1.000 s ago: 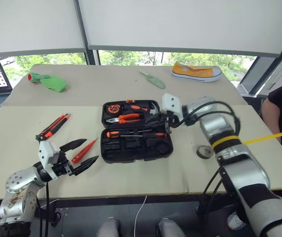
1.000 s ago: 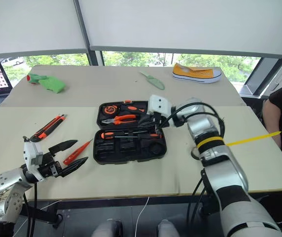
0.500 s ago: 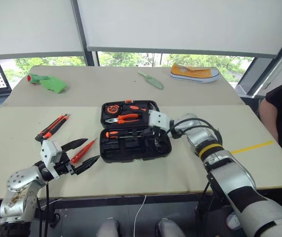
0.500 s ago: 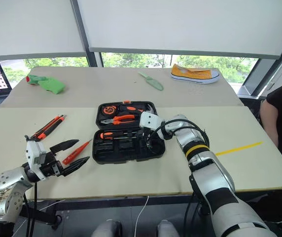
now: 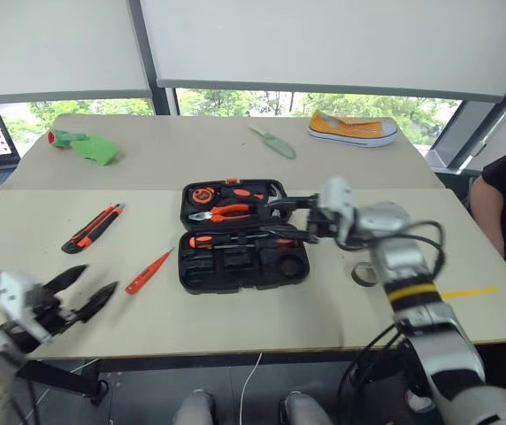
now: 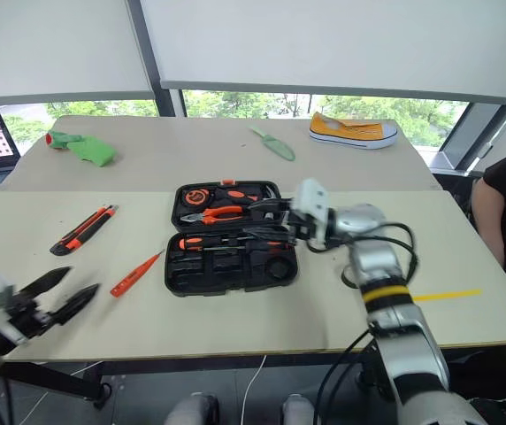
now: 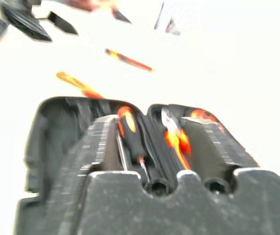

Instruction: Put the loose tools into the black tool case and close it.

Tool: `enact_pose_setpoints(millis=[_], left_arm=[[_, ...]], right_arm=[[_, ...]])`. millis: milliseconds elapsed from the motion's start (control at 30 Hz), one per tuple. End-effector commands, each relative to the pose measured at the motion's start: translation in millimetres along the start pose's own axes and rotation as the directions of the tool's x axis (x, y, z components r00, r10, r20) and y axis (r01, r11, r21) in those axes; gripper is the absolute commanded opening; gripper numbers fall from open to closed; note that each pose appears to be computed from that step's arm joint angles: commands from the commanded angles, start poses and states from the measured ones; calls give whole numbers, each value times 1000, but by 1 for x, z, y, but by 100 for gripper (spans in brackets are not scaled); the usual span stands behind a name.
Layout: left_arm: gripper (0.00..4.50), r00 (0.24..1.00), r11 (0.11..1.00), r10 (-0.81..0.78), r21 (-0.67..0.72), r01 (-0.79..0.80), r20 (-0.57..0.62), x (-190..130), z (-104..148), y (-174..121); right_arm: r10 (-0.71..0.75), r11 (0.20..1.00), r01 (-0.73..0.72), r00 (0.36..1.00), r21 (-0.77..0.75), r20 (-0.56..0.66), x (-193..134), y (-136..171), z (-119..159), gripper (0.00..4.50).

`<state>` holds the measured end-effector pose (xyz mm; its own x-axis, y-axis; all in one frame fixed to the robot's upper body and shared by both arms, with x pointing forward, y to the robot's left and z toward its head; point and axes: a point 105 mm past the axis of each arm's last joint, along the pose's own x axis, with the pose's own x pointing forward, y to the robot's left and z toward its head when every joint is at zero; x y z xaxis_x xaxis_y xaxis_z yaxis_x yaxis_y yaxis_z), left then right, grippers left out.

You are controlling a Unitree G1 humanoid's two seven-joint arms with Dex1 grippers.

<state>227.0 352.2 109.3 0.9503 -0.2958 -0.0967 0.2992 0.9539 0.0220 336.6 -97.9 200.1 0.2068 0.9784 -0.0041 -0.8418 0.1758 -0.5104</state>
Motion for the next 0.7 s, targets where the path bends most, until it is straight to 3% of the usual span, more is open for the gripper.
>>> enact_pose_setpoints(millis=[33, 67, 200, 367, 567, 667, 700], left_arm=[[450, 988, 991, 135, -8, -136, -81, -35, -6, 28], [450, 984, 989, 144, -17, -146, -104, -40, -9, 30], [450, 993, 997, 76, 11, -75, -91, -29, 1, 18], [450, 990, 994, -102, 28, 105, -100, 13, 14, -15], [450, 960, 987, -109, 88, 135, -256, 82, 14, -47], [450, 933, 987, -127, 48, 152, -336, 99, -1, -57], [423, 925, 986, -136, 44, 162, -354, 101, -5, -59]], right_arm=[[-80, 997, 80, 996, 18, 25, -39, 4, 13, 415], [-122, 992, 122, 992, 34, 11, -47, 2, 12, 448], [-121, 992, 123, 990, 22, -77, -66, 16, 0, 448], [-140, 990, 142, 987, 9, -82, -70, 19, 2, 448], [-108, 994, 107, 991, -24, -72, -60, 17, 9, 448], [-85, 996, 83, 995, -36, -48, -50, 19, 15, 448], [-81, 996, 79, 996, -37, -43, -47, 20, 17, 450]])
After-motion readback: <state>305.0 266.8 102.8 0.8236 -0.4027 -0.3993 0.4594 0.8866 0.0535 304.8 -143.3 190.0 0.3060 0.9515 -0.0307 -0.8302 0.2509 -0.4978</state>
